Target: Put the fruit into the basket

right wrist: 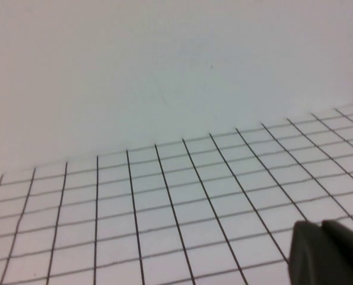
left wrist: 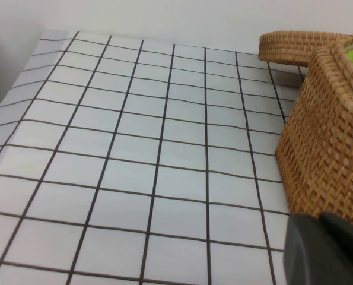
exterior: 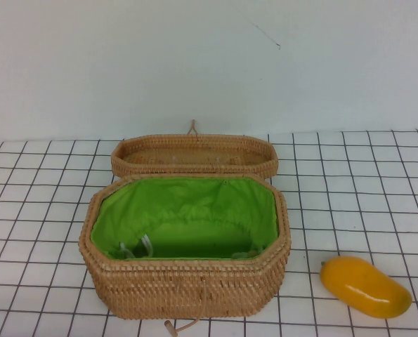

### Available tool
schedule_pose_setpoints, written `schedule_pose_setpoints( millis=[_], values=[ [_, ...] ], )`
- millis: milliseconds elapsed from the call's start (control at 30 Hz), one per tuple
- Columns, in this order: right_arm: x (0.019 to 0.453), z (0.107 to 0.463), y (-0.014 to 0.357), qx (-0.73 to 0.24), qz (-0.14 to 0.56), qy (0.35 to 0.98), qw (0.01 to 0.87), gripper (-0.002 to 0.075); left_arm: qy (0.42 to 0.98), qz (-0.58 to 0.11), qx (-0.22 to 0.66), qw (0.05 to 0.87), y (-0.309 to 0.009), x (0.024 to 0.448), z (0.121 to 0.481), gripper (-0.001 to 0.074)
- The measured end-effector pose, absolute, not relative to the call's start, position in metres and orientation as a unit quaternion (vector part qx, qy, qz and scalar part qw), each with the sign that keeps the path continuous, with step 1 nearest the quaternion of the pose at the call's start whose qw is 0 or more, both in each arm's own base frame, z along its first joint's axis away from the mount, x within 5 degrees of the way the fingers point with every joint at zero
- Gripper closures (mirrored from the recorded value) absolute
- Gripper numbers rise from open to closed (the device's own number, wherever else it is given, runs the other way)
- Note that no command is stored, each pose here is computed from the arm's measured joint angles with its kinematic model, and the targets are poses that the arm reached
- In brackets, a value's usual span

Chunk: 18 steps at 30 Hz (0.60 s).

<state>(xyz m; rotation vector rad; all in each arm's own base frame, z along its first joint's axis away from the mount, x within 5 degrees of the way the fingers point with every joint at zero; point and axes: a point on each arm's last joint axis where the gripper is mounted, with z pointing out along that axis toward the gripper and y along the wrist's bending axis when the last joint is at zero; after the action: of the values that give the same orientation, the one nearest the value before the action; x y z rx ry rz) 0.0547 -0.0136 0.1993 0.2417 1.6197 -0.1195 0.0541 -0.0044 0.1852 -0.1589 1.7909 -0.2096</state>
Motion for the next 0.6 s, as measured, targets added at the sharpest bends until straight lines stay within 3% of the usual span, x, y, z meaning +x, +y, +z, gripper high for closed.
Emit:
schedule_pose_setpoints(
  millis=[367,467,600],
  values=[
    [0.055,0.219,-0.01,0.09,-0.035,0.644,0.759,0.0729,0.778,-0.091,-0.069,0.618,-0.004,0.054,0.185,0.0738],
    [0.051,0.235,-0.008,0.116,0.029,0.567,0.815,0.0729,0.778,-0.091,-0.069,0.618,-0.004,0.054,0.185,0.0738],
    [0.035,0.264,-0.004,0.1,0.082,0.413,0.902,0.0729,0.778,-0.091,-0.069,0.618,-0.004,0.054,0.185,0.0737]
  ],
)
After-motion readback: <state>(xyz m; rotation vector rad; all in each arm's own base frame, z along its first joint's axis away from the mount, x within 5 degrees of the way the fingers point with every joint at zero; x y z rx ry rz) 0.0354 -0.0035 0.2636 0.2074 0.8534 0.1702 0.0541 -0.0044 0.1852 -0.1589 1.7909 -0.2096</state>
